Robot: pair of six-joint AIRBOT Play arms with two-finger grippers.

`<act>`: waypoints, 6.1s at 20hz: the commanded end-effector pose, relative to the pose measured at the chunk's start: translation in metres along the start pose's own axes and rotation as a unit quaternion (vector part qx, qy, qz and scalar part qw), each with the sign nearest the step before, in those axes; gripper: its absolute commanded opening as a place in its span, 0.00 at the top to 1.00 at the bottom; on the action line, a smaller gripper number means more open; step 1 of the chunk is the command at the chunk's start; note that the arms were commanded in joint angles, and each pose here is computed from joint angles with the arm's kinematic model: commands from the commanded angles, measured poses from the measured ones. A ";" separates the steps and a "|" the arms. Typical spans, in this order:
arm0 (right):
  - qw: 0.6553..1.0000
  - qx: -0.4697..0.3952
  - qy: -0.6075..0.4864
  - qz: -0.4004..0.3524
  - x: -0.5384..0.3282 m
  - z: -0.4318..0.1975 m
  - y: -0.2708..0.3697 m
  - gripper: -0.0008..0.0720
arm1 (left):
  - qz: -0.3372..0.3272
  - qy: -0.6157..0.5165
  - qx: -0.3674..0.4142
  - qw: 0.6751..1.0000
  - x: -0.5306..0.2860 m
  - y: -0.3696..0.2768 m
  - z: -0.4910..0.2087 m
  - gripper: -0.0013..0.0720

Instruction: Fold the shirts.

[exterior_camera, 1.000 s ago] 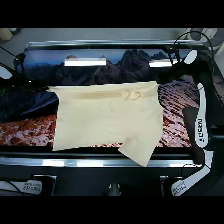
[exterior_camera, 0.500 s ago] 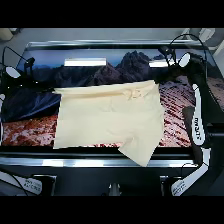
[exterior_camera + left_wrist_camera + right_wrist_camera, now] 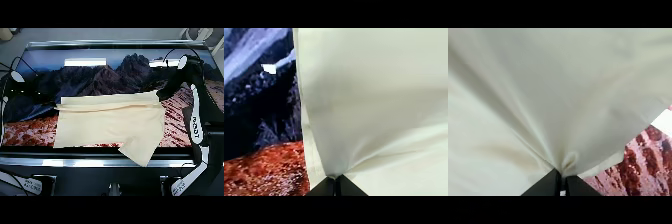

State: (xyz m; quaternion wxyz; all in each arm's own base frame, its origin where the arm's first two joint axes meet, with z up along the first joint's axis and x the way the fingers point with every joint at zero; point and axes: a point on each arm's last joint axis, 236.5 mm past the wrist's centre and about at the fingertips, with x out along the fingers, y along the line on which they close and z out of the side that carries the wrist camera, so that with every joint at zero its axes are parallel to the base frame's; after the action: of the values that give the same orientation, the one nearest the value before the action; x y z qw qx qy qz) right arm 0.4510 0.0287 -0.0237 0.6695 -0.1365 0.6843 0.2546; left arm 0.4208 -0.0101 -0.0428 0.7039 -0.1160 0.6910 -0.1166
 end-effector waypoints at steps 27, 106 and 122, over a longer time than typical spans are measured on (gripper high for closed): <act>0.991 0.120 0.058 0.007 -0.004 -0.154 0.018 0.32 | 0.006 0.068 -0.097 0.993 0.025 0.016 -0.200 0.36; 0.952 0.161 -0.259 0.041 0.028 -0.008 -0.025 0.00 | -0.136 -0.214 -0.115 0.960 -0.023 -0.032 0.047 0.08; 0.887 0.311 -0.244 0.239 0.064 -0.023 -0.021 0.00 | -0.142 -0.327 0.010 0.934 -0.143 -0.120 0.029 0.10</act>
State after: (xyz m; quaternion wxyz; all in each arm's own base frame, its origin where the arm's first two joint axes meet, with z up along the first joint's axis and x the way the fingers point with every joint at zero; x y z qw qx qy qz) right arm 0.4389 -0.0033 -0.0876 0.7571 0.2889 0.5534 0.1926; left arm 0.4497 -0.0677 0.1246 0.8660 -0.2446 0.4027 -0.1675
